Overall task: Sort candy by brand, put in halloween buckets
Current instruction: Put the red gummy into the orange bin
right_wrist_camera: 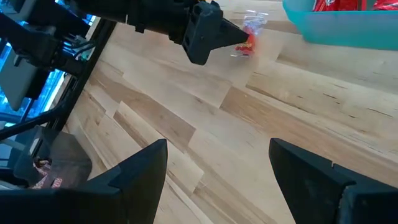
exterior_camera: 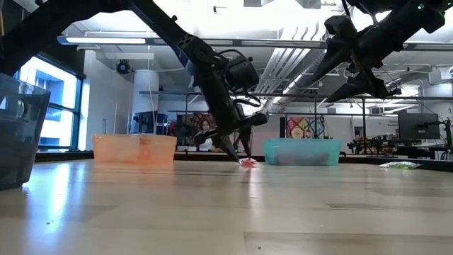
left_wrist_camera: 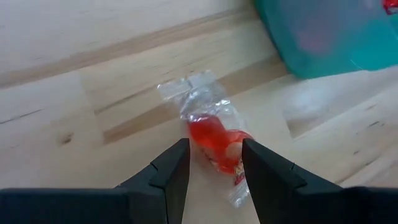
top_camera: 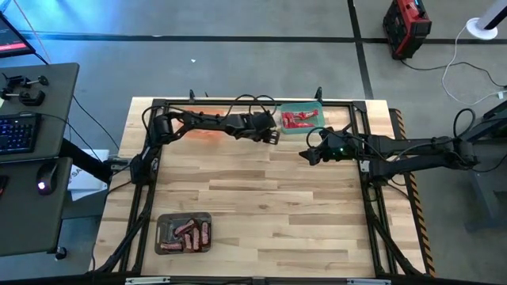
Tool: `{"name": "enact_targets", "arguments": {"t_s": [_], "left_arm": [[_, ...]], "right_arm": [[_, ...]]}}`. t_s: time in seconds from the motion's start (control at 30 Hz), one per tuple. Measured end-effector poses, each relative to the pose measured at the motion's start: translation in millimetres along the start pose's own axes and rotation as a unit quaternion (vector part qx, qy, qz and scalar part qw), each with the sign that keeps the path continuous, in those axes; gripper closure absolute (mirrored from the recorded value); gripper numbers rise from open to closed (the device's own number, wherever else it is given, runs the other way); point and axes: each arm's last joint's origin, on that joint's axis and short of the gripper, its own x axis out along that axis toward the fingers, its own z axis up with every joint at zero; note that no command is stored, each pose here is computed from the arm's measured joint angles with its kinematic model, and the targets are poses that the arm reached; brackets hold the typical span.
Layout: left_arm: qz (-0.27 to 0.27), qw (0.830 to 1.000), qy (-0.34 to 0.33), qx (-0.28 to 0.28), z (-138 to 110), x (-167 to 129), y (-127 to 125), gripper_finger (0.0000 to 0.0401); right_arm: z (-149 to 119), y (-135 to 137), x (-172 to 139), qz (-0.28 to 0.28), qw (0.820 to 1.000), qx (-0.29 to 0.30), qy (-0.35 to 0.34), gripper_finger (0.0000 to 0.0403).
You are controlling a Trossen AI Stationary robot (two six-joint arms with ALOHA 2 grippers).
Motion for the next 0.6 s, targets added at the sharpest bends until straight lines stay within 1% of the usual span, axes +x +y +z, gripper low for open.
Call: {"name": "enact_targets", "arguments": {"t_s": [0.17,0.27,0.37,0.5,0.53,0.6], "left_arm": [[-0.007,1.0,0.01,0.001,-4.6,3.3,3.0,0.0266],[-0.011,1.0,0.012,0.011,-5.0,3.5,2.9,0.0279],[-0.015,0.999,0.014,0.028,-5.5,3.5,2.2,0.0314],[-0.021,0.998,0.019,0.057,-8.5,2.7,-0.5,0.0383],[-0.023,0.998,0.018,0.061,-7.8,0.4,-1.2,0.0392],[-0.033,0.997,0.023,0.066,-4.5,-7.7,-1.6,0.0392]], "right_arm": [[0.0,0.0,0.0,0.0,1.0,0.0,0.0,0.0128],[0.0,0.0,0.0,0.0,1.0,0.0,0.0,0.0128],[0.1,0.0,0.0,-0.001,1.0,0.0,-0.001,0.0128],[0.1,-0.1,0.0,-0.002,1.0,0.0,-0.002,0.0128],[0.1,-0.1,0.0,-0.001,1.0,0.0,-0.002,0.0128],[0.1,-0.1,0.0,-0.002,1.0,0.0,-0.002,0.0128]]}}
